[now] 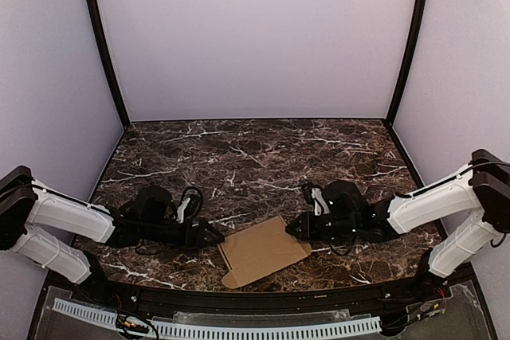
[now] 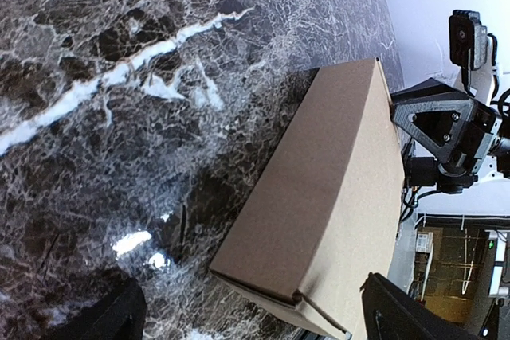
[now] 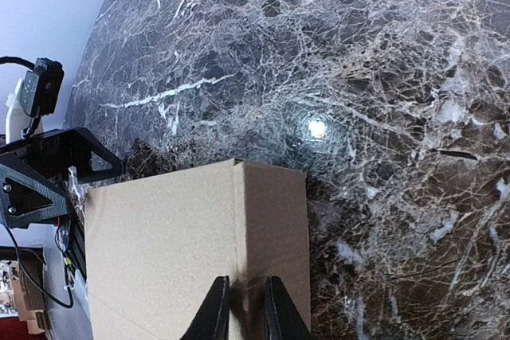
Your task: Fold the paper box
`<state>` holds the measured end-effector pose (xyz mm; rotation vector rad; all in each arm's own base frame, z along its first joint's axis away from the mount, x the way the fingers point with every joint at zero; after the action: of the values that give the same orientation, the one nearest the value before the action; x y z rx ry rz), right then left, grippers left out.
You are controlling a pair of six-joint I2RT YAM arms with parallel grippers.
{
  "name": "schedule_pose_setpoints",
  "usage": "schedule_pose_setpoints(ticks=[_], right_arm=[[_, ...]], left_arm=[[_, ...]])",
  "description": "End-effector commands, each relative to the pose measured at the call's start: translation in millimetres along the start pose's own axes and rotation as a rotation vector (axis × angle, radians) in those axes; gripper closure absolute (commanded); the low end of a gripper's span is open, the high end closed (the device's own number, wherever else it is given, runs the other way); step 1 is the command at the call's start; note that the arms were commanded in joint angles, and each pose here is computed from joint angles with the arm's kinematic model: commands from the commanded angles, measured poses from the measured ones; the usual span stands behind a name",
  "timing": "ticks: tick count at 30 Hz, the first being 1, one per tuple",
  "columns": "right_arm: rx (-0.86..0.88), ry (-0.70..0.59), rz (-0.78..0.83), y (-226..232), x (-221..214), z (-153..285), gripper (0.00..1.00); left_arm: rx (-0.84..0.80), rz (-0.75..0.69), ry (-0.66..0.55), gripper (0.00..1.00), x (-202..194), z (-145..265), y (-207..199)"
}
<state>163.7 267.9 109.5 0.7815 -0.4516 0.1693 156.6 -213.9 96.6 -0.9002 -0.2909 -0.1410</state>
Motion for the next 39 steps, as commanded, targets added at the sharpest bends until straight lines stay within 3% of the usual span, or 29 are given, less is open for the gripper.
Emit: schedule_pose_setpoints(ticks=[1,11,29,33,39], right_arm=[[0.031,-0.025,-0.011,4.8,5.7,-3.7,0.87],[-0.013,-0.097,-0.079,-6.3,4.7,4.3,1.0],[-0.04,-0.119,-0.102,-9.4,-4.3,0.5,1.0],[-0.044,-0.122,-0.101,-9.4,-5.2,0.4,1.0],[-0.053,-0.126,-0.098,-10.1,-5.8,0.9,1.0]], left_arm=[[-0.031,0.113,-0.015,0.04,-4.1,0.4,5.5],[-0.04,0.185,-0.035,0.01,-6.1,2.4,7.9],[-0.244,0.243,-0.025,0.02,1.2,-20.8,-12.1],[-0.307,0.274,-0.037,0.07,1.2,-23.2,-15.5],[-0.397,0.3,-0.045,0.29,4.0,-24.3,-21.5]])
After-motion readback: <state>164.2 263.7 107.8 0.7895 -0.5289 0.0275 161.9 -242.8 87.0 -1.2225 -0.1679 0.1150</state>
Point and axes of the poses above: each gripper's point midway between its finger pads, its own z axis back along the fingers, its own y axis along the line the jaws close on, x = y × z, the point moved 8 cm from there along z, back along the fingers, and after that the axes turned 1 degree about -z, right-handed, at the moved point
